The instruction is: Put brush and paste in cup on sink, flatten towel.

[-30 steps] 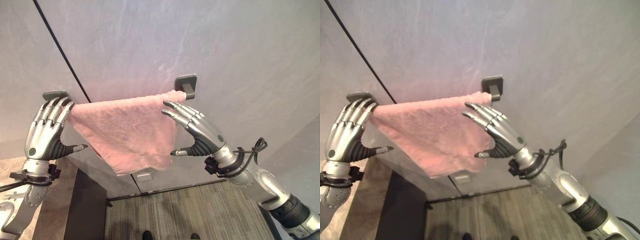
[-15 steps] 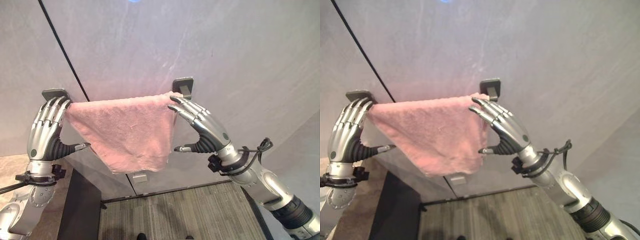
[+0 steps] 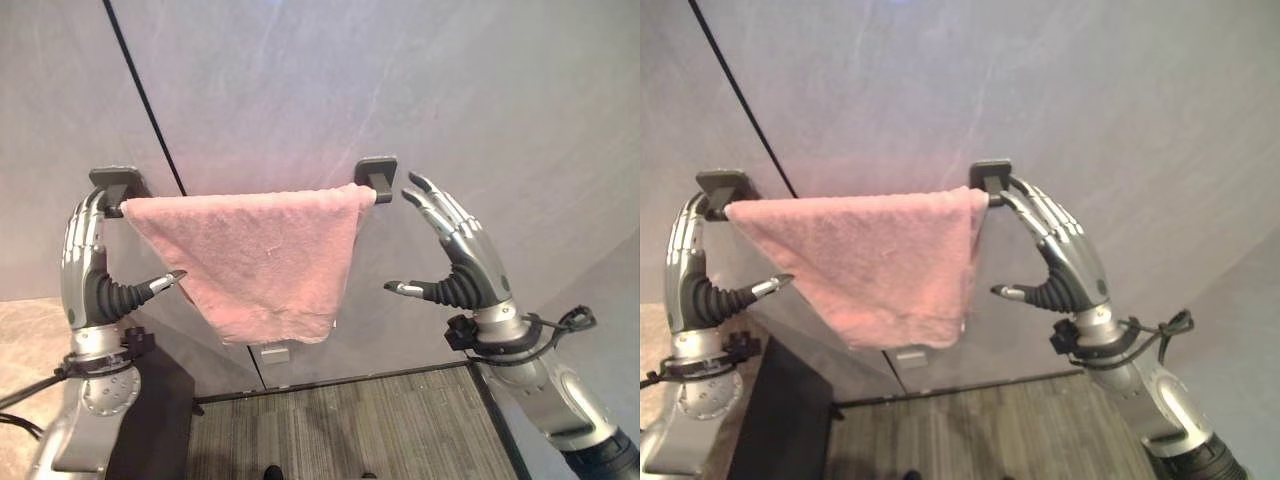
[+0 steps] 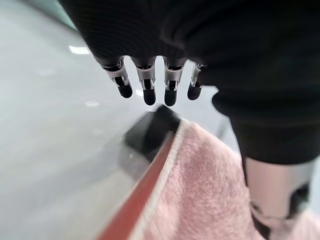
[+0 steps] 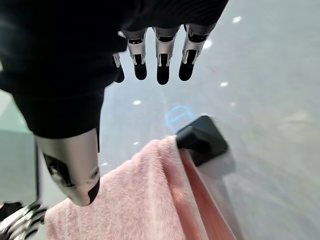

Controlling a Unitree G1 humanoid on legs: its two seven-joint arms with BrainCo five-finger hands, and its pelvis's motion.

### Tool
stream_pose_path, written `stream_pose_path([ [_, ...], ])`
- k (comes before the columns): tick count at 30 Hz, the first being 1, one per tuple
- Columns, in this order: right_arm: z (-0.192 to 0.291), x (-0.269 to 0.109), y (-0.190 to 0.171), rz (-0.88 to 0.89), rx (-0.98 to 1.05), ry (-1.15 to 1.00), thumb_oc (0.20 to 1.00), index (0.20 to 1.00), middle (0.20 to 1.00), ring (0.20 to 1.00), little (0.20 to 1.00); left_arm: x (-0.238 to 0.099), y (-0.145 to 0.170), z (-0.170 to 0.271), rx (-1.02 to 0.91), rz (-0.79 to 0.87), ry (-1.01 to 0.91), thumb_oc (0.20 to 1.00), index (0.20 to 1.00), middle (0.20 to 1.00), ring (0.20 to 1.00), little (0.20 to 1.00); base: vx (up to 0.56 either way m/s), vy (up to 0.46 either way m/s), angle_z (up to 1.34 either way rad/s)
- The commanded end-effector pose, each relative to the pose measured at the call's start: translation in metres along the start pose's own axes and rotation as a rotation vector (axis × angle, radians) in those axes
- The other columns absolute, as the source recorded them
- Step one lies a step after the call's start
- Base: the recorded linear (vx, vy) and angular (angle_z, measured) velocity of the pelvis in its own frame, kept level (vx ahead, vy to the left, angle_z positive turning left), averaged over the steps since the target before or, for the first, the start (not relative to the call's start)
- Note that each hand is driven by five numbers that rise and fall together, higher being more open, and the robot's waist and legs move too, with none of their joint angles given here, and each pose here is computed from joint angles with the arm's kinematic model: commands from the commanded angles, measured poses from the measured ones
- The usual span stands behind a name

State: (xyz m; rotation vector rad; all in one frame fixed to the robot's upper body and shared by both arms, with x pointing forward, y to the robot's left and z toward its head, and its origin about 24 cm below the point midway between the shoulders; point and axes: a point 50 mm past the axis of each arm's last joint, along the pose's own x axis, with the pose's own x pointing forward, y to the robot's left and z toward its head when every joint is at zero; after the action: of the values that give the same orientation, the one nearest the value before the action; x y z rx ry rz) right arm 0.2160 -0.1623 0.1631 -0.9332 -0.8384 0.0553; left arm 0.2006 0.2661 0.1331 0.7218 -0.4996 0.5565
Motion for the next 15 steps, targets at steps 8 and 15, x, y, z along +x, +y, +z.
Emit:
stream_pose_path([
  [8, -0.016, -0.017, -0.014, -0.099, -0.012, 0.131, 1.000, 1.000, 1.000, 1.000, 1.000, -0.002, 0.031, -0.008, -0.163, 0.218, 0.060, 1.000, 1.000, 1.000, 1.000, 1.000, -0.01, 0.008, 0.07],
  [15, -0.068, -0.082, 0.019, 0.006, 0.074, 0.581, 1.000, 1.000, 1.000, 1.000, 1.000, -0.061, -0.025, -0.054, -0.363, -0.033, 0.505, 1.000, 1.000, 1.000, 1.000, 1.000, -0.01, 0.002, -0.02],
])
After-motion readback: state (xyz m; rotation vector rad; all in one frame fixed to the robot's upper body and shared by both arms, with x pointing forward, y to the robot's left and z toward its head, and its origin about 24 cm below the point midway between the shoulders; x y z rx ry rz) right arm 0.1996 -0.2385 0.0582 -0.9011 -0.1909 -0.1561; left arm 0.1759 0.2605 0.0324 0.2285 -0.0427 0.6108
